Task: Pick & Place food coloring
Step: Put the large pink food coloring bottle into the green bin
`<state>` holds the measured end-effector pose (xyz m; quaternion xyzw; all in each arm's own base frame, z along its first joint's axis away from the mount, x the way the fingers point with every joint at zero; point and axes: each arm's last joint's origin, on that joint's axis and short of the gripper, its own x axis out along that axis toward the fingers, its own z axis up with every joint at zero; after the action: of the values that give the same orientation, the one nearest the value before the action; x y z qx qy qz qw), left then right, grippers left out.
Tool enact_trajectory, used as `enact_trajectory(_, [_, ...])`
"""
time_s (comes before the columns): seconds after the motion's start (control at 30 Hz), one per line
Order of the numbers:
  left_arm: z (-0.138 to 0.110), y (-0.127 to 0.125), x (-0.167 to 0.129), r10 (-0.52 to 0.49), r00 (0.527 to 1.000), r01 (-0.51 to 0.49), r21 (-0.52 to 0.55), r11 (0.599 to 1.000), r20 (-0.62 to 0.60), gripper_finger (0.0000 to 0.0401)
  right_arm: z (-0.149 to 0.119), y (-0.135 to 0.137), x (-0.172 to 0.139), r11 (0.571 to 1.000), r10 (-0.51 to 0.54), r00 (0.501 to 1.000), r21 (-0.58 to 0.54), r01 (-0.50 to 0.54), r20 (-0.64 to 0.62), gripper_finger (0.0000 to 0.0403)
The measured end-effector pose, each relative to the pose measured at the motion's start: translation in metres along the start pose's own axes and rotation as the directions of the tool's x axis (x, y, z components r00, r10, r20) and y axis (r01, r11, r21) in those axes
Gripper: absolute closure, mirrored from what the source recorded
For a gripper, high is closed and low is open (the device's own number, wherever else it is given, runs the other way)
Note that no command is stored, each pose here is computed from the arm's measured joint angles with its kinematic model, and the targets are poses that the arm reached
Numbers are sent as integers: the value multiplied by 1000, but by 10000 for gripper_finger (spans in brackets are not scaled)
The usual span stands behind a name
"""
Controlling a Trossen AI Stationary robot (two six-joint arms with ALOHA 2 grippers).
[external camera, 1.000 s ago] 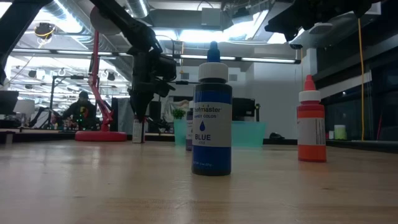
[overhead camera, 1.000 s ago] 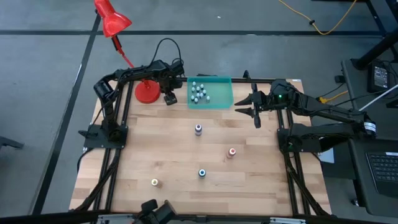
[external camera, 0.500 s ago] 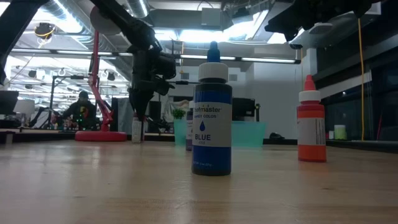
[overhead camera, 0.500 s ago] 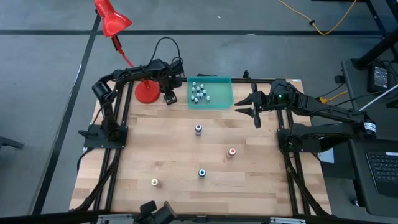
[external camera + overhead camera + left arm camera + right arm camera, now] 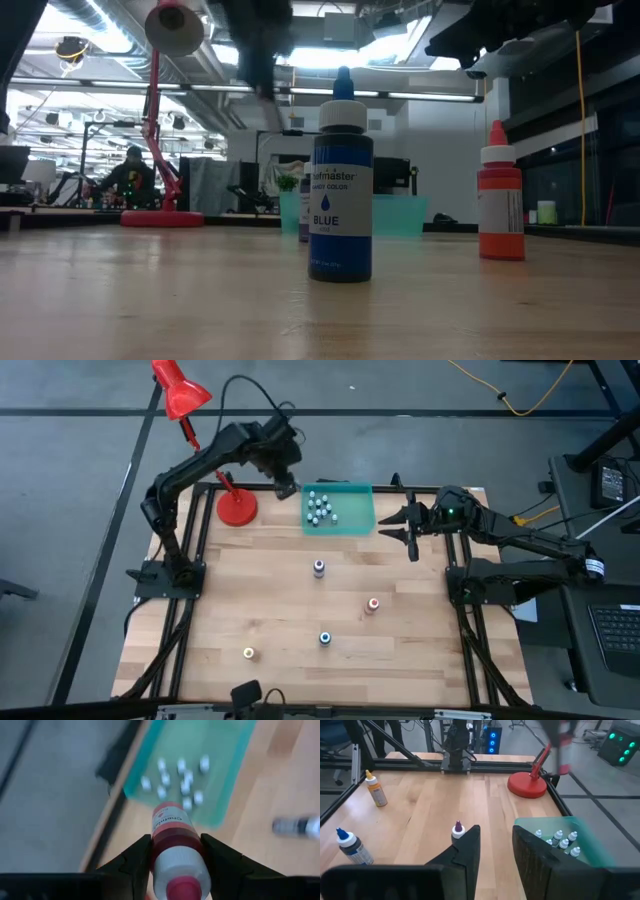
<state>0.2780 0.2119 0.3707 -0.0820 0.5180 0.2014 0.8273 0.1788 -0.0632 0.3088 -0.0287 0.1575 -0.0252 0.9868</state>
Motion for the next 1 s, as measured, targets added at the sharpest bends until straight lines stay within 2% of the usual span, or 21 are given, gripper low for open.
enact_trajectory(0.17, [27, -2, -17, 14, 993, -15, 10, 1000, 116, 254, 0, 0, 0, 999, 1, 1000, -49, -1, 1, 287])
enact_trajectory(0.3, [47, -10, -9, -1, 989, -4, 39, 999, 147, 254, 0, 0, 0, 999, 1, 1000, -50, -1, 1, 287])
enact_trajectory(0.53, [78, -29, 41, -102, 987, 86, 128, 988, 127, 254, 0, 0, 0, 999, 0, 1000, -49, 0, 2, 287])
enact_trajectory(0.67, [85, -36, 73, -161, 981, 143, 161, 976, 106, 254, 0, 0, 0, 999, 1, 1000, -48, -1, 2, 287])
enact_trajectory(1.0, [98, -20, 114, -129, 974, 97, 170, 981, 186, 254, 0, 0, 0, 999, 1, 1000, -46, -1, 2, 287])
